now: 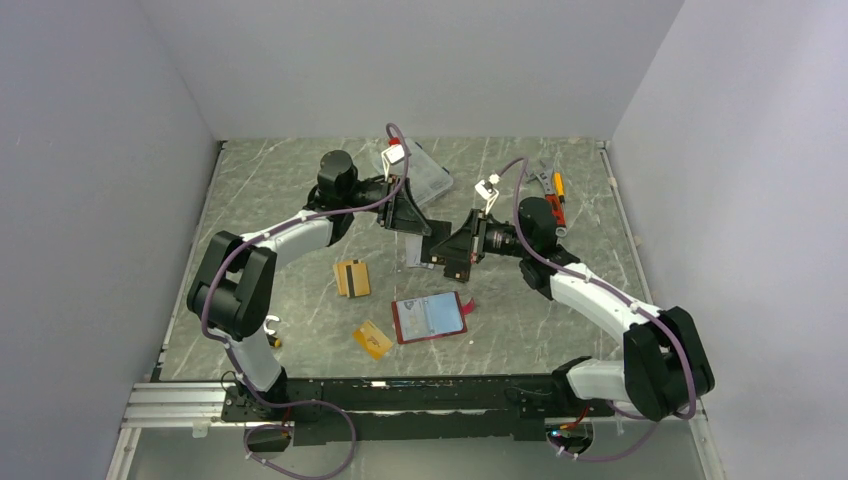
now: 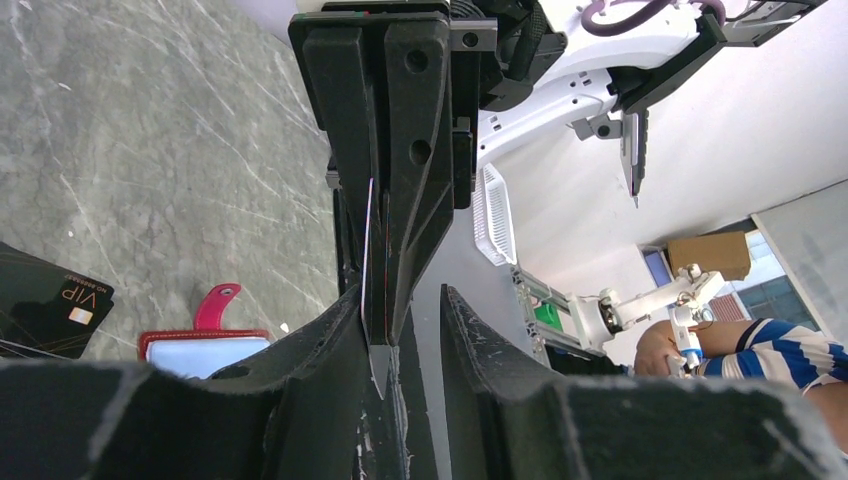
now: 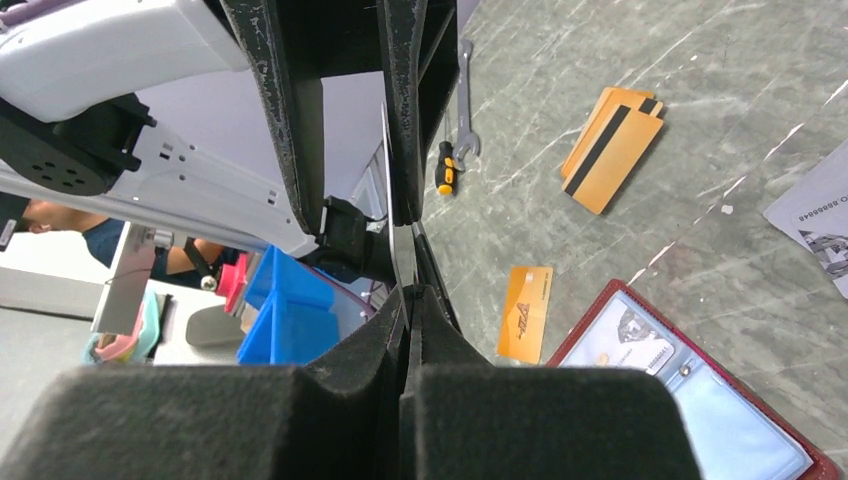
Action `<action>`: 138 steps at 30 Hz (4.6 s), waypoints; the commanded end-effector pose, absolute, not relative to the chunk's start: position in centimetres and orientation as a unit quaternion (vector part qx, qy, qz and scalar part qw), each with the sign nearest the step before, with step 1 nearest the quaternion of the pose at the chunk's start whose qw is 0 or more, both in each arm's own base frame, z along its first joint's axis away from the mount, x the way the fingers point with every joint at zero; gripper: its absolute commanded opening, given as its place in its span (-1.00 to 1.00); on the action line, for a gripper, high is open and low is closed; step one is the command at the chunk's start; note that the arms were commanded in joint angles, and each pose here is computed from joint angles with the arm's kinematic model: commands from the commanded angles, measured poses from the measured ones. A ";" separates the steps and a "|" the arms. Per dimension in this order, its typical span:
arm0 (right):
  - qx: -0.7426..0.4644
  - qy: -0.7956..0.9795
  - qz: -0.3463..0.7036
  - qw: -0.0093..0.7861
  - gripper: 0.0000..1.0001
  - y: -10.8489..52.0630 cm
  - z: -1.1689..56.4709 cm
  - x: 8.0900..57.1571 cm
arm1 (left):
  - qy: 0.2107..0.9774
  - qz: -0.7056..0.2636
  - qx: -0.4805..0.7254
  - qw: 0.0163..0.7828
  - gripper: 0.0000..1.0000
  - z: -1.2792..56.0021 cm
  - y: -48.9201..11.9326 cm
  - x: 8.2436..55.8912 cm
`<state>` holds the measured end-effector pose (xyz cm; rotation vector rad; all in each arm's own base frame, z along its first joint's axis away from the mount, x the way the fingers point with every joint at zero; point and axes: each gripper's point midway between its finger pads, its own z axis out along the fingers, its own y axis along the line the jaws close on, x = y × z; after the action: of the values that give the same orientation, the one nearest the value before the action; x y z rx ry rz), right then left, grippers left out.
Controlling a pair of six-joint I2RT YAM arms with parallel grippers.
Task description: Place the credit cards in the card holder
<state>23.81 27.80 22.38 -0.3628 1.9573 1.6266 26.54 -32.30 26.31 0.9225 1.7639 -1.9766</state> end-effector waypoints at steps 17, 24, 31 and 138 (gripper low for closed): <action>-0.061 0.767 0.552 0.321 -1.00 23.4 20.4 26.2 | 0.581 -0.696 0.366 0.208 -0.45 29.8 -31.0 25.7; -0.044 0.771 0.545 0.326 -1.00 22.4 19.8 25.8 | 0.581 -0.695 0.361 0.222 -0.46 30.4 -30.1 26.4; -0.033 0.791 0.527 0.309 -1.00 21.6 18.1 24.6 | 0.621 -0.658 0.369 0.212 -0.47 26.2 -29.8 26.5; -0.062 0.908 0.329 0.253 -1.00 22.7 6.2 20.6 | 0.751 -0.215 0.599 0.174 -0.51 3.8 -26.4 21.8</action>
<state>19.57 21.35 4.38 -0.1597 2.5455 0.8238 21.22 -25.58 2.80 1.6813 2.1779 -0.6130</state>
